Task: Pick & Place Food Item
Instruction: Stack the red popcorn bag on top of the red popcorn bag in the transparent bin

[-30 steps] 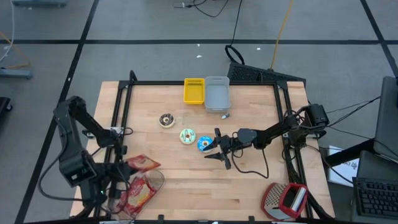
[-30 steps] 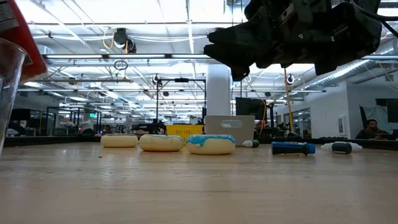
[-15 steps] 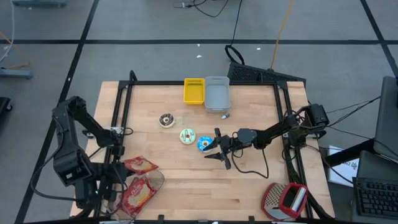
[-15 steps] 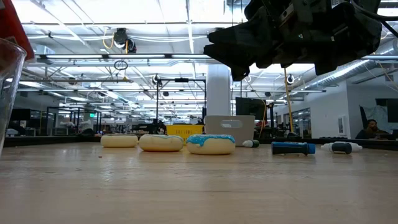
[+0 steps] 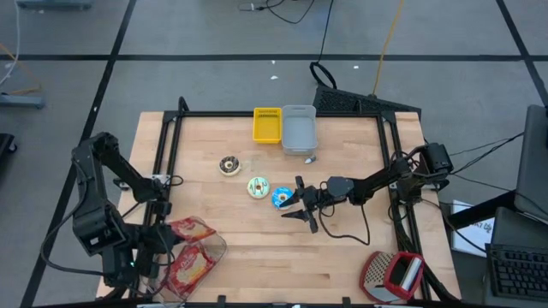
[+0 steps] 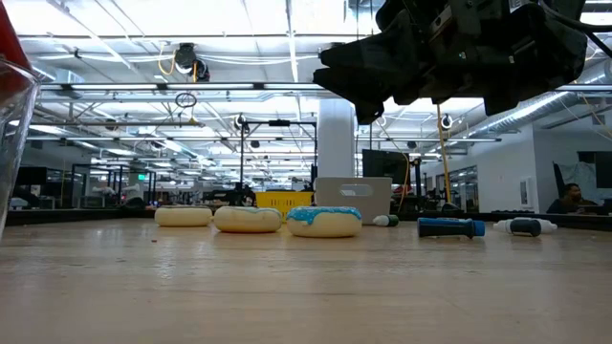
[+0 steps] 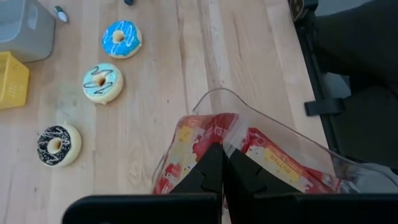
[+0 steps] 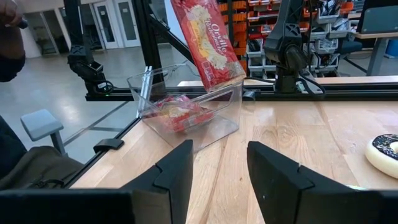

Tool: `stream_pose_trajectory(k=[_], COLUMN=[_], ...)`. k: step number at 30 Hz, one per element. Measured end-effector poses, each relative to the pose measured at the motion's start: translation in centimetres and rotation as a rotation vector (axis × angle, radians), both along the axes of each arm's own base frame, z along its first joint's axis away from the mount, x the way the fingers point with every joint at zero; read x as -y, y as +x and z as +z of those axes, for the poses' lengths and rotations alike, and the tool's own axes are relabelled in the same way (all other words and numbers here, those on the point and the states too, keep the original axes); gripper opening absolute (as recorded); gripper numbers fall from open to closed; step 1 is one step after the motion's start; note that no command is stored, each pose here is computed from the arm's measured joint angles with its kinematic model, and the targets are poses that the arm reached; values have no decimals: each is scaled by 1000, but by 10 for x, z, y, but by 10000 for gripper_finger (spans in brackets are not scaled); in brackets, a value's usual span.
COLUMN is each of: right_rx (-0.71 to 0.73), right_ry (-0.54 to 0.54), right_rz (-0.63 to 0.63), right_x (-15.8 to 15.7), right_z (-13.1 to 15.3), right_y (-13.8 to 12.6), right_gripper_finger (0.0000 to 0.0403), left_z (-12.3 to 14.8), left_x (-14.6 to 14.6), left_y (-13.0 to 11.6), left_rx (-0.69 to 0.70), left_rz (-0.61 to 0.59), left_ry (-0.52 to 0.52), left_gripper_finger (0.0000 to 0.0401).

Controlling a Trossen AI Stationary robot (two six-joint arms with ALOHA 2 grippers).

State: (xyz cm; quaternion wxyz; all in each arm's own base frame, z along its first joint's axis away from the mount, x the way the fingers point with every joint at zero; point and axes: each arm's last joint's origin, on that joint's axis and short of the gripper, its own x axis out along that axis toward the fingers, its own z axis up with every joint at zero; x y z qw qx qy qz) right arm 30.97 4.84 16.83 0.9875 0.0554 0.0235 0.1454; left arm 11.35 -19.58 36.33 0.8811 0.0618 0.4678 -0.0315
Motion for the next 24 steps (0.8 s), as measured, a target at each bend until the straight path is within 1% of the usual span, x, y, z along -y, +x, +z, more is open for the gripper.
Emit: stream_pose_trajectory(k=[6, 18, 24], right_rx=[0, 0, 0], right_ry=[0, 0, 0], right_rz=[0, -1, 0], right_x=[0, 0, 0], right_z=[0, 0, 0], right_y=[0, 0, 0], right_gripper_finger=[139, 139, 139], left_z=[0, 1, 0], left_x=[0, 5, 6], left_y=[0, 1, 1], left_rx=[-6, -25, -17], left_rz=[-2, -10, -8], left_ry=[-4, -78, -66], left_gripper_finger=[0, 0, 0])
